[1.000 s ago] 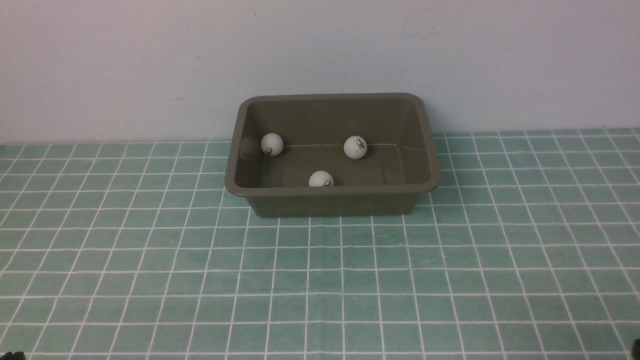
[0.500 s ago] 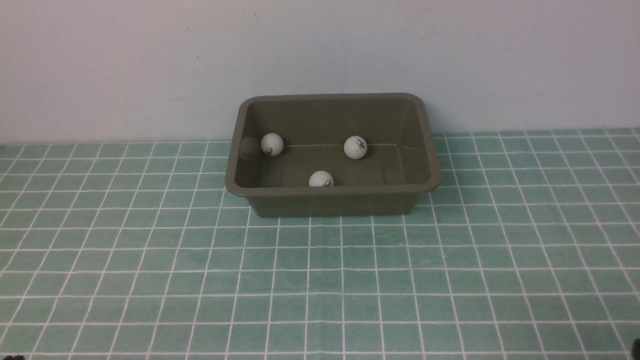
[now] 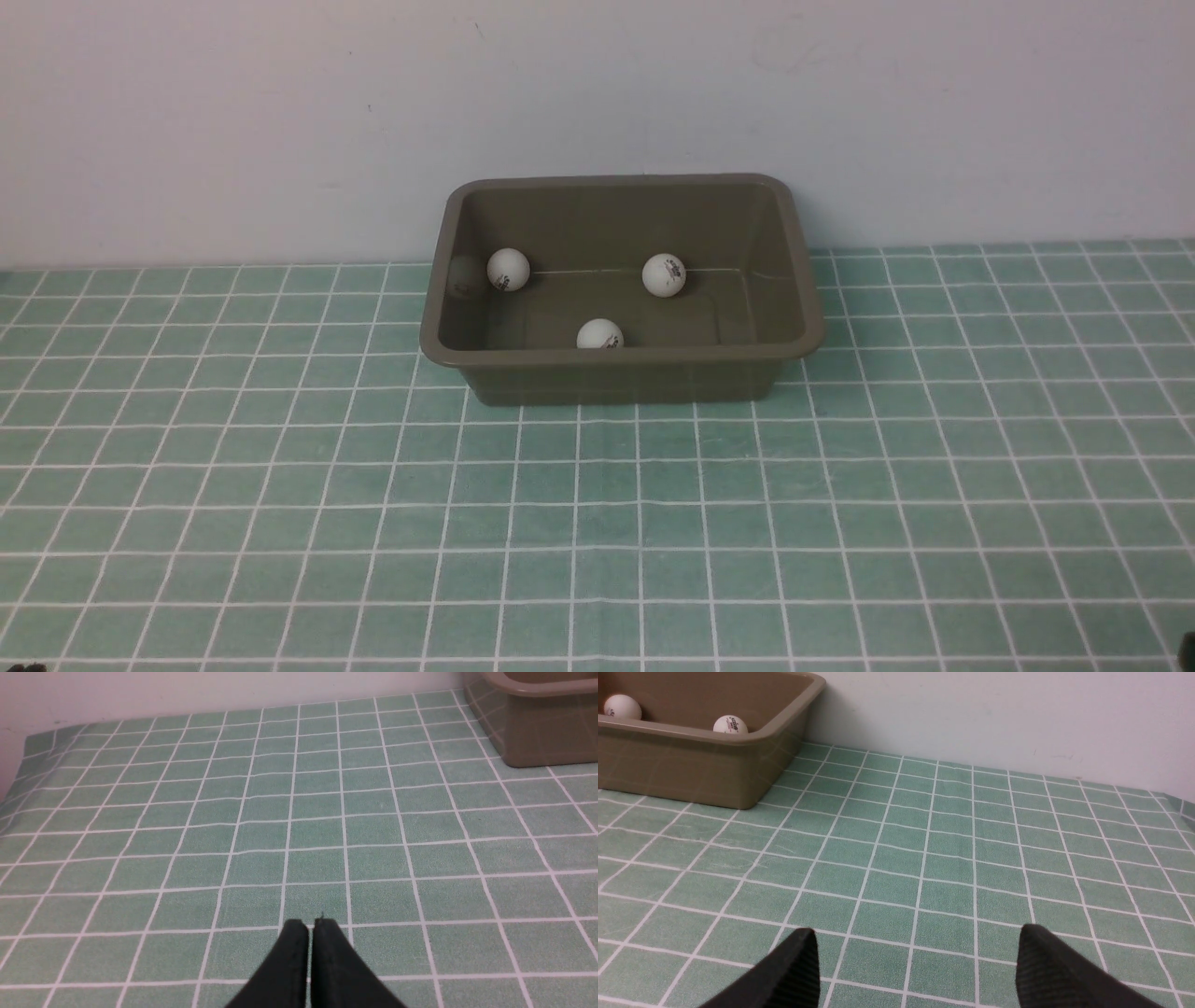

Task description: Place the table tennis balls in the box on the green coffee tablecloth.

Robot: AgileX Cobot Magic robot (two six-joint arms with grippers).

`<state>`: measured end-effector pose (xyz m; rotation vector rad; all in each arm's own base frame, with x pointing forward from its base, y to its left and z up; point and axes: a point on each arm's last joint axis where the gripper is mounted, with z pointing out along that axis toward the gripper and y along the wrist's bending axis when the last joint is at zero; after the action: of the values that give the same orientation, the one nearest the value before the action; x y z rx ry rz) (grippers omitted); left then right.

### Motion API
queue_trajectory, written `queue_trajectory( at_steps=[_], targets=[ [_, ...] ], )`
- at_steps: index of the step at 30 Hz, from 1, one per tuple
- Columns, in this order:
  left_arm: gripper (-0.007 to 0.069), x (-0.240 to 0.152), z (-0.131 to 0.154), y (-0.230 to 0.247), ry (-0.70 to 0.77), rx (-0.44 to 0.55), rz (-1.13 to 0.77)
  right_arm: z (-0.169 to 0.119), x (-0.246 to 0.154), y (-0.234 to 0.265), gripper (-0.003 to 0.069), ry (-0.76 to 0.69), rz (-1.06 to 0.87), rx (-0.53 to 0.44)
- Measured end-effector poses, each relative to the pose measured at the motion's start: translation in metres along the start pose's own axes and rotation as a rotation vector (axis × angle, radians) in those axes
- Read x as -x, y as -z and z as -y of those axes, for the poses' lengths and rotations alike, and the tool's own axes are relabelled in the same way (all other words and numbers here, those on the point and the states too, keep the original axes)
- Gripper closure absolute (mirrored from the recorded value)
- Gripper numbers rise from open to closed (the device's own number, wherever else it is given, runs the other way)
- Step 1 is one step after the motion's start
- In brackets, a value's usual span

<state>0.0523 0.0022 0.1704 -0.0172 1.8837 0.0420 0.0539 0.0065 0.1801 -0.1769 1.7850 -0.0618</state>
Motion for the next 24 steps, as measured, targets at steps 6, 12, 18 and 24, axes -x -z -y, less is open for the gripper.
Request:
queue_trajectory(
  at_steps=[6,12,18,24],
  targets=[
    [0.0629,0.0,0.0002,0.0,0.021,-0.002,0.0,0.0,0.0,0.0,0.0145,0.0,0.0,0.0],
    [0.0629,-0.0001,0.0002,0.0,0.021,-0.002,-0.001,0.0,0.0,0.0,0.0145,0.0,0.0,0.0],
    [0.0629,-0.0001,0.0002,0.0,0.021,-0.002,-0.001,0.0,0.0,0.0,0.0145,0.0,0.0,0.0],
    [0.0629,-0.0001,0.0002,0.0,0.021,-0.002,-0.001,0.0,0.0,0.0,0.0145,0.0,0.0,0.0]
  ],
)
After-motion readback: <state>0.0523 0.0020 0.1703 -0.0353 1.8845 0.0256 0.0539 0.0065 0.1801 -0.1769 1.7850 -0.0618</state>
